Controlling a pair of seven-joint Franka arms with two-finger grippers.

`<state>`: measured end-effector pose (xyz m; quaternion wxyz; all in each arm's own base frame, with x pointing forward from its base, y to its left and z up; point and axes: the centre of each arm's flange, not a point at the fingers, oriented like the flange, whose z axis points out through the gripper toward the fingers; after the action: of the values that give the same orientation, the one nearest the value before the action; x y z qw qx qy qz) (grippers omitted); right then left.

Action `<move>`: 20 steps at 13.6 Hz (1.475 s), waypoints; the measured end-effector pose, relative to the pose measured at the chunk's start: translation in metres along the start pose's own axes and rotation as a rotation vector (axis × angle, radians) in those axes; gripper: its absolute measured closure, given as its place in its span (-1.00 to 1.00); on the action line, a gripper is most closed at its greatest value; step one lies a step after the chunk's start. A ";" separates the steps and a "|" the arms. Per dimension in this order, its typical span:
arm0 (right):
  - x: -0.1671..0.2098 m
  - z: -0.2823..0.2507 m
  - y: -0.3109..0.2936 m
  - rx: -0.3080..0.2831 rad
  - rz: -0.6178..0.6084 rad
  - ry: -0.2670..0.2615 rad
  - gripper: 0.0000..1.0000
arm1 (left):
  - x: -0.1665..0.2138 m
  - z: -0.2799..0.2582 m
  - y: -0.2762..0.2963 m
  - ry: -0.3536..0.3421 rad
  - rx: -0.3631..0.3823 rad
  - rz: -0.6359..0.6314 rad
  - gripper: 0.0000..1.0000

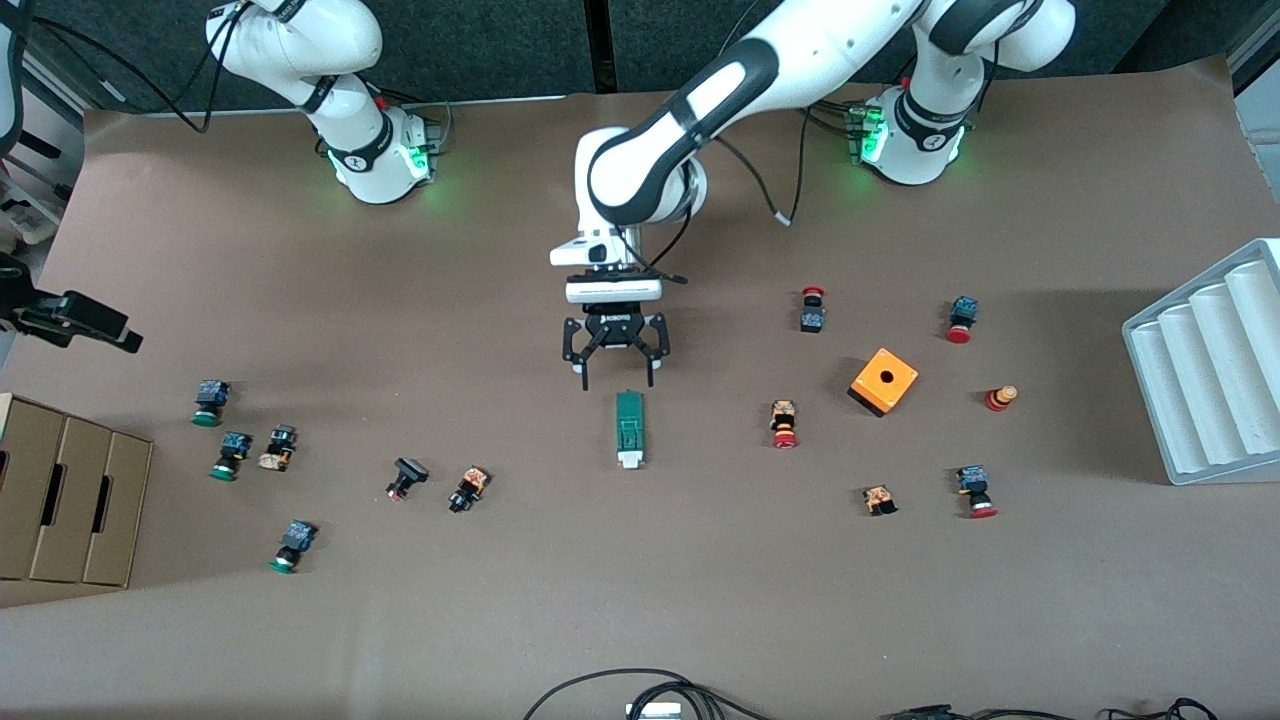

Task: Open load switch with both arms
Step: 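Lower the left gripper and grasp the green switch base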

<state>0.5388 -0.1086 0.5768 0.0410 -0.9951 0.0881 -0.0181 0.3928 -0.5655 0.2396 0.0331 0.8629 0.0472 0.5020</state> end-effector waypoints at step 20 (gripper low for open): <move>0.069 0.112 -0.184 0.000 0.064 -0.122 -0.98 | -0.152 0.060 -0.027 0.164 -0.005 0.126 -1.00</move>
<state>0.6440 0.0688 0.4823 0.0468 -0.9910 0.1175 0.0439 0.3690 -0.5569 0.0757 -0.0004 0.8201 -0.0056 0.5722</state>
